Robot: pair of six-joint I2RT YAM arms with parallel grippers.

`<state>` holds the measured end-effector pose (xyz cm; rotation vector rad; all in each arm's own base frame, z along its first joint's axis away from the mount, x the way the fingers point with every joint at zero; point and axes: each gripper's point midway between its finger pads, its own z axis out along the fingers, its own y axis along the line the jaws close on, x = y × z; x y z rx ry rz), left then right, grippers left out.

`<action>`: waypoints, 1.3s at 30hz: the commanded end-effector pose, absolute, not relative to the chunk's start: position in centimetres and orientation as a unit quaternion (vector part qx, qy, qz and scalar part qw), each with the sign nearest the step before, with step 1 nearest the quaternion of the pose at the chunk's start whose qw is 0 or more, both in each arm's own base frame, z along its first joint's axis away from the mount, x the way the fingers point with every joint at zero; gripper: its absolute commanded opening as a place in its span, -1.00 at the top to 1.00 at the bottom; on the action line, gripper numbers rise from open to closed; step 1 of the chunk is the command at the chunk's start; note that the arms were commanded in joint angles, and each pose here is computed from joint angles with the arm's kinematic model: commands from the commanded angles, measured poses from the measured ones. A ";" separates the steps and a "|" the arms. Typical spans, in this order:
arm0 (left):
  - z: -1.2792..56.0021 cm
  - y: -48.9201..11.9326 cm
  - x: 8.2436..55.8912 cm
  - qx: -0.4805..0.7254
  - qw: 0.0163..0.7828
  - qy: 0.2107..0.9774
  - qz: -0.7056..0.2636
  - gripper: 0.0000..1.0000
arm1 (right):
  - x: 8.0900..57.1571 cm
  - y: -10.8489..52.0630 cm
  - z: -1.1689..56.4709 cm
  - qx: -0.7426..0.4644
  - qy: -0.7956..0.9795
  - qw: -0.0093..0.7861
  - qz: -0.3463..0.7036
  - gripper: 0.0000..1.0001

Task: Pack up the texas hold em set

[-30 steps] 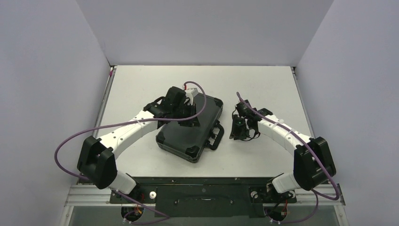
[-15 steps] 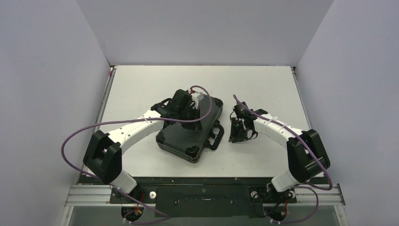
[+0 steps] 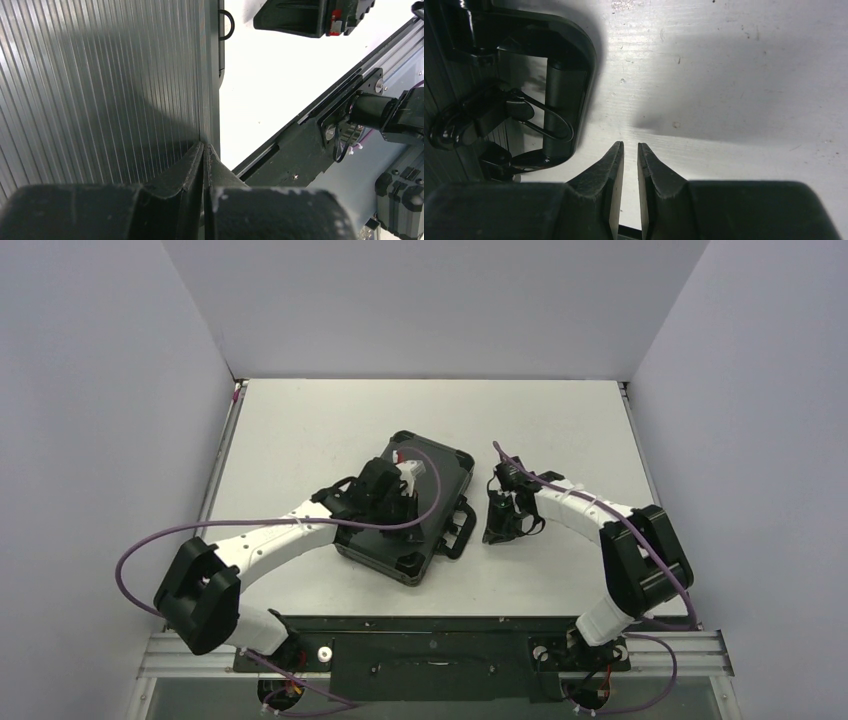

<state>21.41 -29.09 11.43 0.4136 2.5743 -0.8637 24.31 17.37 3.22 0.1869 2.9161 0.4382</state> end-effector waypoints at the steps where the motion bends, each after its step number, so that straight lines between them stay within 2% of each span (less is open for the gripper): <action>1: 9.7 -28.3 19.4 0.142 0.175 0.929 -0.294 0.97 | 25.1 18.1 2.9 0.067 0.979 0.097 0.166 0.73; 39: 8.7 -27.4 15.8 0.132 0.166 0.933 -0.290 0.99 | 26.2 20.6 1.8 0.072 0.969 0.086 0.219 0.84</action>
